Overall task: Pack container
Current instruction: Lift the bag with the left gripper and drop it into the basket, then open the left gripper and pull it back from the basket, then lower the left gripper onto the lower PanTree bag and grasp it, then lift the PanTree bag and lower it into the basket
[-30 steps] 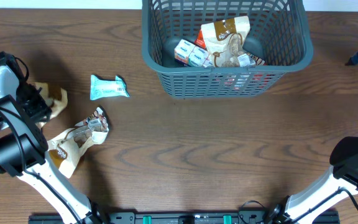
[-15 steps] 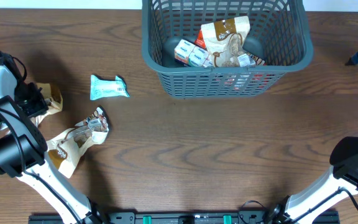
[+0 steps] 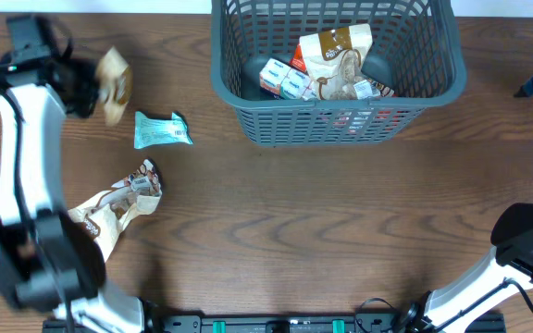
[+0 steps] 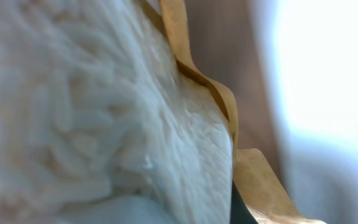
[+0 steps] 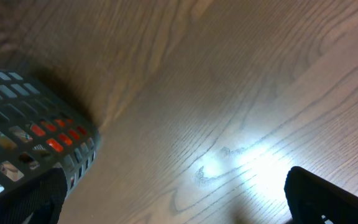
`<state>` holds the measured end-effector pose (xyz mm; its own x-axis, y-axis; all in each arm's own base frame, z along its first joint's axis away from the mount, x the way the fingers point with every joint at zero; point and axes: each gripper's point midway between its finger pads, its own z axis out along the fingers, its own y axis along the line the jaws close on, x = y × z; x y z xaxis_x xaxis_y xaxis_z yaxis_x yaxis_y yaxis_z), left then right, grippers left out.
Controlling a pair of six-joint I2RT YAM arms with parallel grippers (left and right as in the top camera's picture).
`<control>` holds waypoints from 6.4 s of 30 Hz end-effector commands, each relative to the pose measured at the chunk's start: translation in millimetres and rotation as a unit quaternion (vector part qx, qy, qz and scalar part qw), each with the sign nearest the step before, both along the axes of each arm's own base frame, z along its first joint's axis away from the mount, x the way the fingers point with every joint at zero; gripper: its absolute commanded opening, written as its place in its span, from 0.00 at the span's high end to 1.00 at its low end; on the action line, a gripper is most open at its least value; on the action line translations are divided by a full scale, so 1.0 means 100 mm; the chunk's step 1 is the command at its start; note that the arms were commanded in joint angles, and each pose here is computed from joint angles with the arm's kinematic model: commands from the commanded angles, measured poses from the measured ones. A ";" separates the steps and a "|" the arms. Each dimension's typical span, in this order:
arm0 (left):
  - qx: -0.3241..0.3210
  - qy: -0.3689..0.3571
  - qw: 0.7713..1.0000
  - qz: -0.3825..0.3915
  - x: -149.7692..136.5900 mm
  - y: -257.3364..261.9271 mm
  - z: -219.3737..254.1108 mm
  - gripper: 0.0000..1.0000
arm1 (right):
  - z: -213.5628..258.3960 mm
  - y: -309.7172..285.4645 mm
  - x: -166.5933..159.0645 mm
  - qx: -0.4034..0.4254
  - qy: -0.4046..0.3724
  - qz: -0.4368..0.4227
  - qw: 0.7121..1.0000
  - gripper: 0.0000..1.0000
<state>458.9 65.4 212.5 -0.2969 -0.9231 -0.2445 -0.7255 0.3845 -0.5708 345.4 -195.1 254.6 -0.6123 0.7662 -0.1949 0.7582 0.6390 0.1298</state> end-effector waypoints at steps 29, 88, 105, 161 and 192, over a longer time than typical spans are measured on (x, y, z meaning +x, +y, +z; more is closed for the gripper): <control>0.107 -0.338 0.846 -0.399 0.14 -2.85 1.52 0.94 | -0.05 -0.01 0.00 0.003 0.007 0.004 1.000 0.01; 0.241 -0.341 0.900 -0.124 0.04 -0.91 2.76 0.02 | -0.05 -0.01 0.00 0.003 0.007 0.004 1.000 0.01; 0.153 -0.033 0.983 0.093 -1.32 -0.02 1.63 0.02 | -0.05 -0.01 0.00 0.003 0.007 0.004 1.000 0.01; -0.118 0.277 0.814 0.496 -2.50 0.06 -2.08 0.02 | -0.05 -0.01 0.00 0.003 0.007 0.004 1.000 0.01; -0.116 -0.115 0.948 0.275 -0.84 0.34 -0.03 0.94 | -0.05 -0.01 0.00 0.003 0.007 0.004 1.000 0.01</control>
